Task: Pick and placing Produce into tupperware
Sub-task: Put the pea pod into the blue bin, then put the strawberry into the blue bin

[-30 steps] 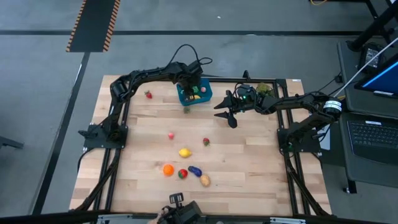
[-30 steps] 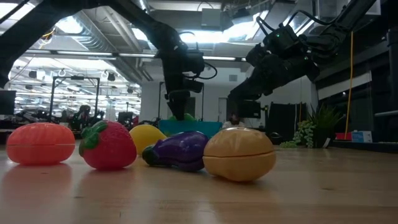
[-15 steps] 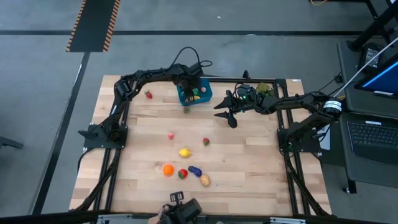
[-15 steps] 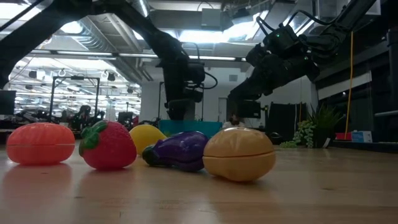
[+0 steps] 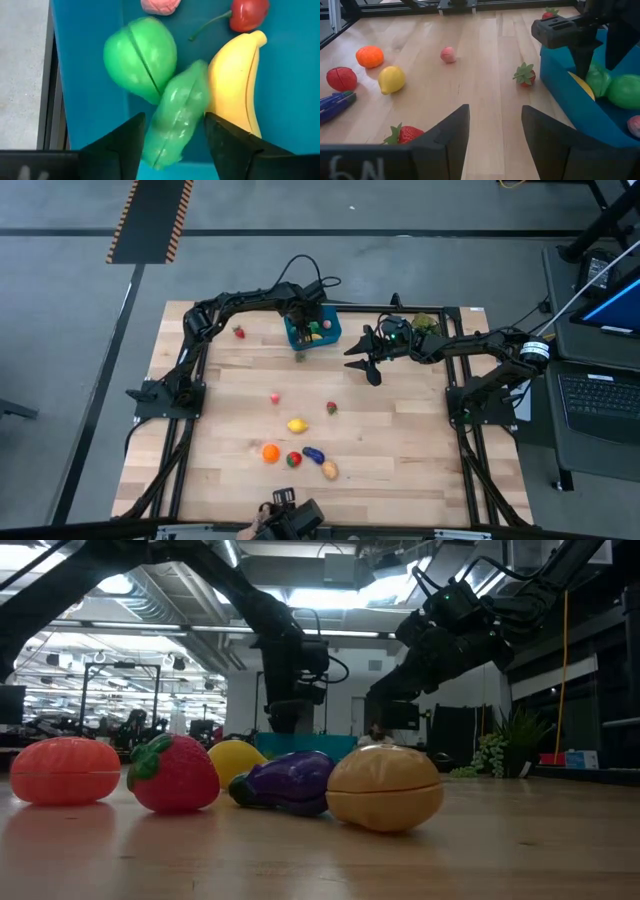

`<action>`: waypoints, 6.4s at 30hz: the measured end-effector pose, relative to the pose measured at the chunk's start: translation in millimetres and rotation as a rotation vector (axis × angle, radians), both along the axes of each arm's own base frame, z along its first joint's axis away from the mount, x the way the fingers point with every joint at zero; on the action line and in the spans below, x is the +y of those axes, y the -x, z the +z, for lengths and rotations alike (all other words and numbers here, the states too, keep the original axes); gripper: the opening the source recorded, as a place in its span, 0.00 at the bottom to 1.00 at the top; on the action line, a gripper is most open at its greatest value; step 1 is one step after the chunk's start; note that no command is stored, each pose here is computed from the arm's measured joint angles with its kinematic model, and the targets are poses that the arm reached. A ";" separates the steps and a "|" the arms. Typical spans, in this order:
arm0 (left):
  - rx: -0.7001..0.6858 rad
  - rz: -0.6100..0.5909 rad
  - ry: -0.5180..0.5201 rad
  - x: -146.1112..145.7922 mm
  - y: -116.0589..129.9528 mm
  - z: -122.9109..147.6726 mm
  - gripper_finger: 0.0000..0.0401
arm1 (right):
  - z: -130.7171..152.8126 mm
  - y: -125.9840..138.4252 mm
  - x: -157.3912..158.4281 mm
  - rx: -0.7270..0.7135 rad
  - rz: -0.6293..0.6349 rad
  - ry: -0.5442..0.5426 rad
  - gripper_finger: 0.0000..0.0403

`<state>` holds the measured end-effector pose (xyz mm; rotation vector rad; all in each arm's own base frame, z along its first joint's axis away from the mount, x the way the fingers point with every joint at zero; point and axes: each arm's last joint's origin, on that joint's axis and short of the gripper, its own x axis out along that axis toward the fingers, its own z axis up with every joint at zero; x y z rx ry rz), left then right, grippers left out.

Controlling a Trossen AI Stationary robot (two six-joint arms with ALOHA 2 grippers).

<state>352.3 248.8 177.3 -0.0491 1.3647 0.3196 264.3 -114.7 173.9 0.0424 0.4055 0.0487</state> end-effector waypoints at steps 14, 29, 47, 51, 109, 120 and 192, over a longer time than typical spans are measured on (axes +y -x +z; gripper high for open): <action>-0.114 0.002 -0.033 -13.2 5.5 47.5 0.54 | 0.0 0.0 0.0 0.000 -0.001 -0.002 0.45; -0.570 -0.091 -0.006 -77.0 69.8 124.4 0.54 | 0.0 0.0 0.0 0.000 -0.001 -0.002 0.45; -0.883 -0.113 -0.059 -169.2 178.7 73.8 0.54 | -0.3 0.1 0.1 0.003 -0.002 -0.007 0.45; -0.880 -0.097 0.002 -182.6 189.9 55.7 0.54 | -0.5 0.2 0.1 0.005 -0.002 -0.008 0.45; -0.726 0.438 -0.211 -188.7 72.7 -27.1 0.53 | 0.0 0.0 0.0 0.000 -0.001 -0.002 0.45; -0.624 0.546 -0.256 -182.0 50.6 -40.7 0.47 | -0.1 0.0 0.0 0.001 0.001 0.001 0.45; -0.594 0.465 -0.052 -196.5 36.9 -65.7 0.09 | -0.7 0.3 0.1 0.007 -0.001 -0.006 0.45</action>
